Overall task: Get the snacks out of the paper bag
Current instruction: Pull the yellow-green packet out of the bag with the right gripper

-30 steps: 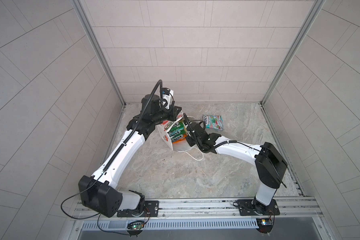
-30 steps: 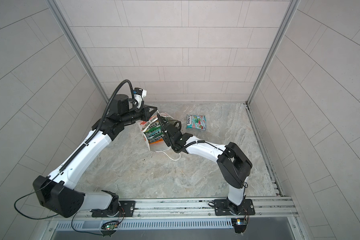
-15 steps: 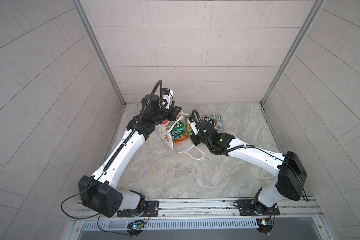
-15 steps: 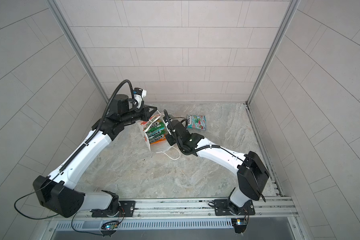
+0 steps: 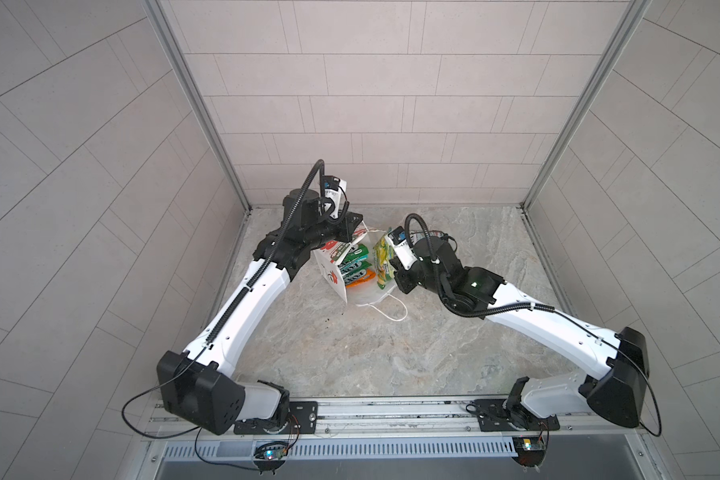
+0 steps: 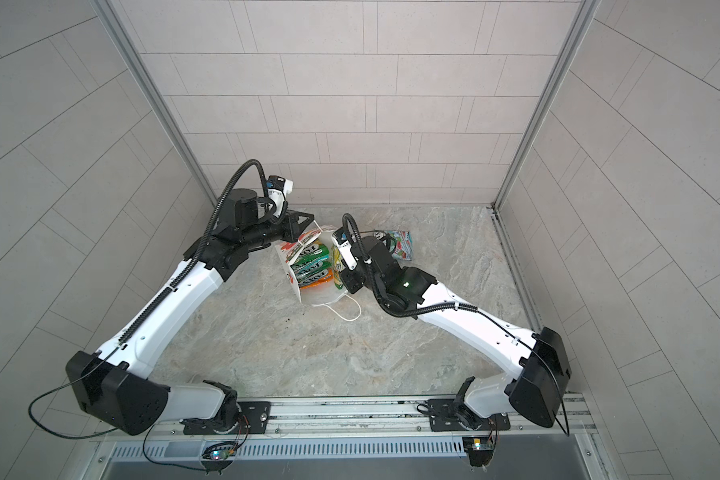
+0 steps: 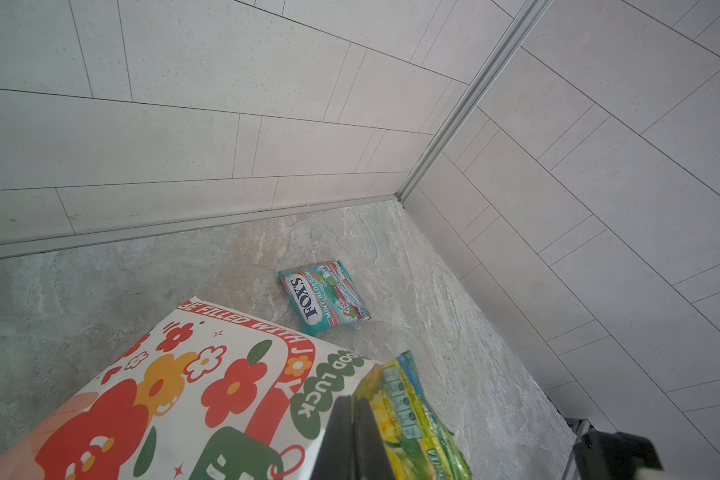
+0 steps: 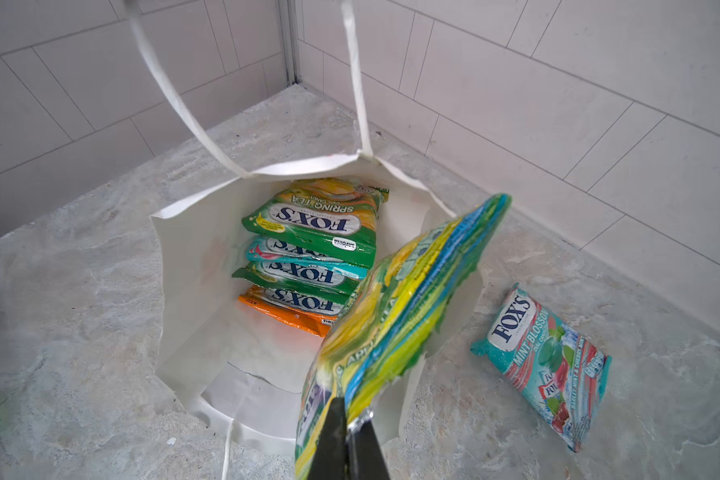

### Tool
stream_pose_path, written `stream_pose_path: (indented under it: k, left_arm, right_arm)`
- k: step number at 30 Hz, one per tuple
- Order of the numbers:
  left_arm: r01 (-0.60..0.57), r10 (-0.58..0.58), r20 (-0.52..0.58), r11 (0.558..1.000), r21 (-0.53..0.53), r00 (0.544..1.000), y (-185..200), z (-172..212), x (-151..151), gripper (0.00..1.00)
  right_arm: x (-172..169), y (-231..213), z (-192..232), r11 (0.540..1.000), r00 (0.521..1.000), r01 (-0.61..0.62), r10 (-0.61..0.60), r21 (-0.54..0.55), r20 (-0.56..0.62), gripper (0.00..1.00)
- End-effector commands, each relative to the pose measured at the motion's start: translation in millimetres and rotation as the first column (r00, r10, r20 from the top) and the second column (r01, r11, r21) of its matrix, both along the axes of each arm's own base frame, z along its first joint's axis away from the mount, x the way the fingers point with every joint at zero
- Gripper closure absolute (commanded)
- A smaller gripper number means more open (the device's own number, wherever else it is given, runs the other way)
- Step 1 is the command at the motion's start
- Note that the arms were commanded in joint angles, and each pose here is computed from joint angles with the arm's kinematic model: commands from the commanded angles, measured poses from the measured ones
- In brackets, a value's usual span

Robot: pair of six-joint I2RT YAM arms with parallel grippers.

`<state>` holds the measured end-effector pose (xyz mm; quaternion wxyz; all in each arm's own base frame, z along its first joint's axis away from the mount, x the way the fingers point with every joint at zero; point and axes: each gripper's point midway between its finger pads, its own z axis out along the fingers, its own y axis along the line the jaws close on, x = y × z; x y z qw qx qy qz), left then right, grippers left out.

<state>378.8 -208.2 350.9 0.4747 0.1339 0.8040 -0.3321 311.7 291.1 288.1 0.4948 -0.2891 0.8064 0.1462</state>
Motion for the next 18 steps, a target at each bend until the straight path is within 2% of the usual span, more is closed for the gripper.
stream_pose_path:
  k: [1,11,18]
  left_arm:
    - [0.0,0.0,0.004,1.0,0.006,1.0,-1,-2,1,1.0]
    - [0.0,0.0,0.006,1.0,0.008,1.0,-1,-1,1,1.0]
    - [0.001,-0.001,0.006,1.0,0.01,1.0,-1,-2,0,1.0]
  right_arm:
    - [-6,-11,47,0.997,0.996,0.0,-0.007,0.077,0.092,1.0]
    - [-15,-57,93,0.984,0.971,0.113,-0.138,0.139,0.193,1.0]
    - [1,-111,92,0.95,0.944,0.274,-0.295,0.15,0.148,1.0]
